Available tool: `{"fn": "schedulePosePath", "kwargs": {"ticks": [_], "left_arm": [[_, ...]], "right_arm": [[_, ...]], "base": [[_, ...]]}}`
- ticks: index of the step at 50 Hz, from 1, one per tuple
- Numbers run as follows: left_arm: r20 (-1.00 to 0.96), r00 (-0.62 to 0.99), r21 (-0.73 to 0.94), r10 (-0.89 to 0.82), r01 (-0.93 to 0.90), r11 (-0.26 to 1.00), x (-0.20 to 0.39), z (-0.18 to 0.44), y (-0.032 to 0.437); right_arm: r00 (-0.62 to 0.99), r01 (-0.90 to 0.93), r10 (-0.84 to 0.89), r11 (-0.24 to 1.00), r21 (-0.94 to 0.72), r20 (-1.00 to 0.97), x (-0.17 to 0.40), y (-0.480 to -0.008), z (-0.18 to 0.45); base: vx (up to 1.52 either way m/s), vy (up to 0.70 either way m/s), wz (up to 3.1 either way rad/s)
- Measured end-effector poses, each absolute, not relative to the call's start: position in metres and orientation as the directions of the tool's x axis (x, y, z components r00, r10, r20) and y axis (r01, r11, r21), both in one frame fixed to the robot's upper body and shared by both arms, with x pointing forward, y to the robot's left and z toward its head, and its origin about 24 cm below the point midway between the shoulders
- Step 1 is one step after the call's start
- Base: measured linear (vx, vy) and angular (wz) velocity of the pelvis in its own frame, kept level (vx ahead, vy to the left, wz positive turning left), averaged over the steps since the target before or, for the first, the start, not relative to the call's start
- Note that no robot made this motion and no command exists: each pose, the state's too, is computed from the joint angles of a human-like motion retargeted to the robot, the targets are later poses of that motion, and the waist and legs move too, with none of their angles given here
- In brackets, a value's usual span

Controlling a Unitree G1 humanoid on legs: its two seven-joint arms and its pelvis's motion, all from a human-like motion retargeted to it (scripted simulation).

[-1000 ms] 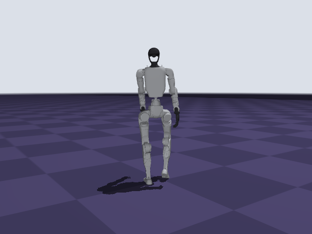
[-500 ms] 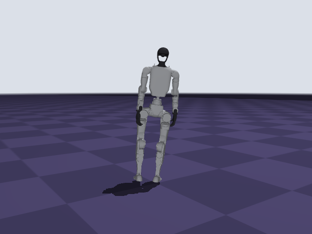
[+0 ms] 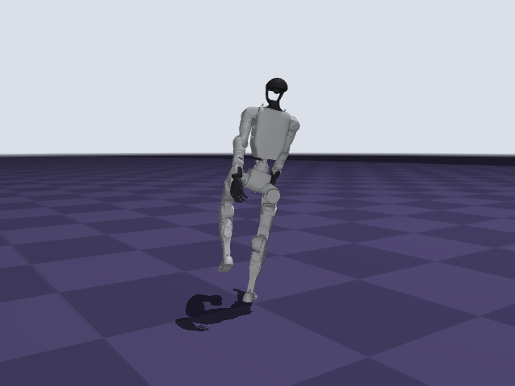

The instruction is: Upper body actions

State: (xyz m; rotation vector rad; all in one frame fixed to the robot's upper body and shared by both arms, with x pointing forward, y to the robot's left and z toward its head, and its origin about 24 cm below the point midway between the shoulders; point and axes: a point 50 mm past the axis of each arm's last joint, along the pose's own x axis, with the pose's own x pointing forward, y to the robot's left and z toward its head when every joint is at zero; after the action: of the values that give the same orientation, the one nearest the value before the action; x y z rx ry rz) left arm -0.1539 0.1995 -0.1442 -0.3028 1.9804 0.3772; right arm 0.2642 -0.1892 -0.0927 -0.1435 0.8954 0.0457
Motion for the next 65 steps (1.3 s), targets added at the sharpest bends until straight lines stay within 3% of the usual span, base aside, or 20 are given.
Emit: {"fn": "schedulePosePath", "kwargs": {"ticks": [20, 28, 37, 42, 45, 50, 56, 65], "left_arm": [[-0.98, -0.198, 0.109, 0.027, -0.416, 0.903, -0.081, -0.168, 0.205], [-0.998, -0.056, 0.049, 0.03, -0.364, 0.93, -0.007, -0.177, 0.193], [-0.988, 0.151, -0.055, -0.036, -0.121, 0.991, 0.091, -0.171, 0.159], [-0.896, 0.432, -0.165, -0.106, -0.101, 0.981, 0.179, -0.145, 0.122], [-0.805, 0.588, -0.131, -0.071, -0.06, 0.99, 0.234, -0.116, 0.118], [-0.685, 0.725, -0.1, -0.072, 0.005, 0.995, 0.277, -0.084, 0.111], [-0.665, 0.744, -0.091, -0.066, 0.007, 0.996, 0.281, -0.081, 0.114], [-0.796, 0.602, -0.069, -0.058, 0.005, 0.998, 0.229, -0.119, 0.124]], "right_arm": [[0.457, -0.216, -0.017, 0.968, -0.13, -0.889, 0.184, -0.188, -0.141], [0.387, -0.152, -0.046, 0.982, -0.113, -0.921, 0.122, -0.199, -0.162], [0.025, 0.043, -0.093, 0.995, -0.092, -0.995, -0.014, -0.2, -0.179], [-0.15, 0.008, -0.113, 0.993, -0.116, -0.982, -0.069, -0.202, -0.172], [-0.259, -0.032, -0.121, 0.993, -0.117, -0.958, -0.096, -0.204, -0.165], [-0.396, -0.056, -0.13, 0.991, -0.118, -0.909, -0.141, -0.2, -0.151], [-0.426, -0.03, -0.119, 0.993, -0.117, -0.897, -0.148, -0.196, -0.148], [-0.226, -0.02, -0.053, 0.999, -0.049, -0.973, -0.087, -0.191, -0.17]], "base": [[0.1, 0.11, -0.07], [0.03, 0.19, 0.3], [-0.03, 0.21, -0.02], [-0.2, 0.2, -0.07], [-0.17, 0.13, 0.47], [-0.02, 0.02, 0.58], [0.0, -0.01, -0.02], [0.02, -0.04, -0.35]]}}
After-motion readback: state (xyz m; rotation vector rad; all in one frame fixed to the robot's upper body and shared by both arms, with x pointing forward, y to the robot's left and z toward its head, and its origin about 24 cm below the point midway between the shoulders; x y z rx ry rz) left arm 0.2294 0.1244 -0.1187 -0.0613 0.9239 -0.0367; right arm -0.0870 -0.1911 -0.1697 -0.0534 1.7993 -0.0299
